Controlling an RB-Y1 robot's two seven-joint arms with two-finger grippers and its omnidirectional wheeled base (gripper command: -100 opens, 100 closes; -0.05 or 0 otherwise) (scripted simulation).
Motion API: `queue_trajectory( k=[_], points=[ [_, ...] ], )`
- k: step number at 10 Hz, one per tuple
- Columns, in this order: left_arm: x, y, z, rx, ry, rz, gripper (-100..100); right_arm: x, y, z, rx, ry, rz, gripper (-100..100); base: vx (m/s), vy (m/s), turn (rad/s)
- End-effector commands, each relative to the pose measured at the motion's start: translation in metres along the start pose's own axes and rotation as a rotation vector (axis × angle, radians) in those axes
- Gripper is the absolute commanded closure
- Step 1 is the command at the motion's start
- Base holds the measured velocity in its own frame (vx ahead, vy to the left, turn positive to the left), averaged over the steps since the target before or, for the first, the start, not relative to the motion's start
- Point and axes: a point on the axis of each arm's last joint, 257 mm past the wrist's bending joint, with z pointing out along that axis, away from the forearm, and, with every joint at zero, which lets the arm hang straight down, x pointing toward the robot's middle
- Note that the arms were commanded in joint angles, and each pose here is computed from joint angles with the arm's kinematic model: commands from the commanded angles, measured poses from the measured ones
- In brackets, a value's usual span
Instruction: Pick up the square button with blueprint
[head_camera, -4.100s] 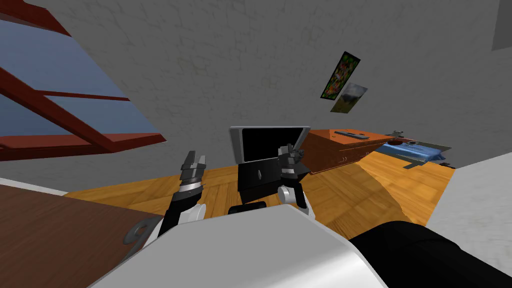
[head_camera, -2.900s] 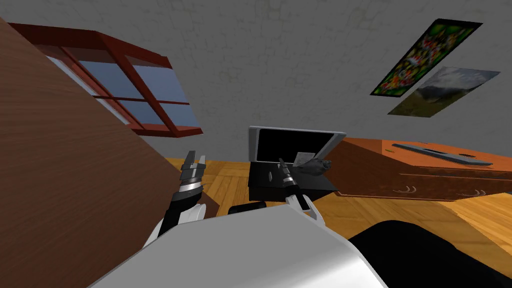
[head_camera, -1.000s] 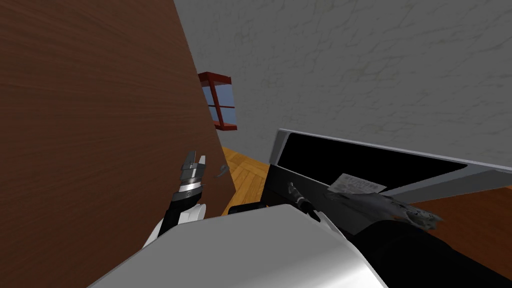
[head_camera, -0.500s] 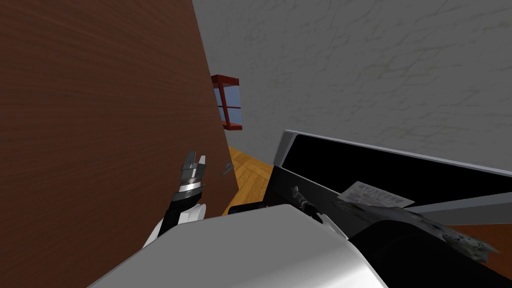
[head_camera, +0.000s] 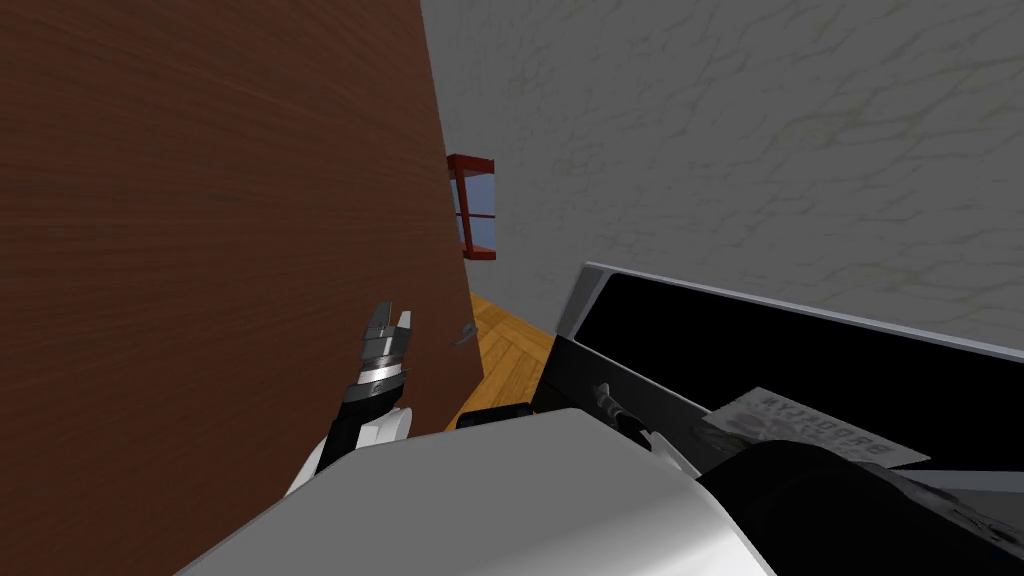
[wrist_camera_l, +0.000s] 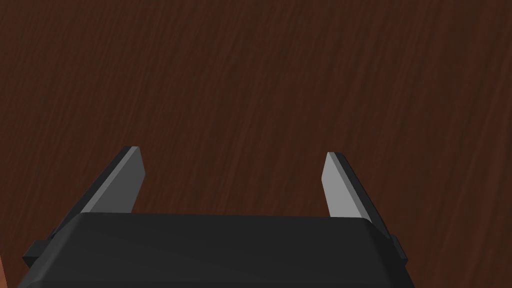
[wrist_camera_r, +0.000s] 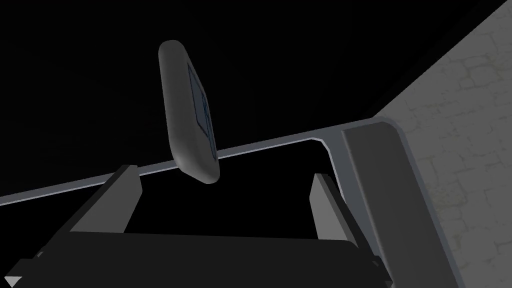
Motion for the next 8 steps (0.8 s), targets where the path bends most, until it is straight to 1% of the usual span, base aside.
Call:
queue_trajectory(
  k=[1, 2, 3, 4, 5, 6, 7, 8],
  points=[
    [0.0, 0.0, 0.0, 0.0, 0.0, 0.0, 0, 0.004, -0.024, 0.0, 0.056, 0.012, -0.04, -100, 0.008, 0.017, 0.205],
    [0.0, 0.0, 0.0, 0.0, 0.0, 0.0, 0, 0.004, -0.037, 0.0, 0.087, 0.018, -0.062, -100, 0.004, 0.015, 0.168],
    [0.0, 0.0, 0.0, 0.0, 0.0, 0.0, 0, 0.003, -0.06, -0.001, 0.142, 0.028, -0.101, -100, 0.003, 0.023, 0.262],
    [0.0, 0.0, 0.0, 0.0, 0.0, 0.0, 0, 0.002, -0.07, -0.002, 0.164, 0.031, -0.117, -100, 0.006, 0.024, 0.209],
    [0.0, 0.0, 0.0, 0.0, 0.0, 0.0, 0, 0.0, -0.084, -0.003, 0.197, 0.036, -0.142, -100, 0.006, 0.02, 0.154],
    [0.0, 0.0, 0.0, 0.0, 0.0, 0.0, 0, 0.003, -0.074, -0.001, 0.175, 0.033, -0.126, -100, 0.003, 0.006, 0.023],
    [0.0, 0.0, 0.0, 0.0, 0.0, 0.0, 0, 0.003, -0.076, -0.002, 0.18, 0.034, -0.129, 0, 0.0, 0.0, 0.0],
    [0.0, 0.0, 0.0, 0.0, 0.0, 0.0, 0, 0.004, -0.075, 0.005, 0.182, 0.033, -0.127, -100, -0.007, -0.017, 0.024]
  ],
)
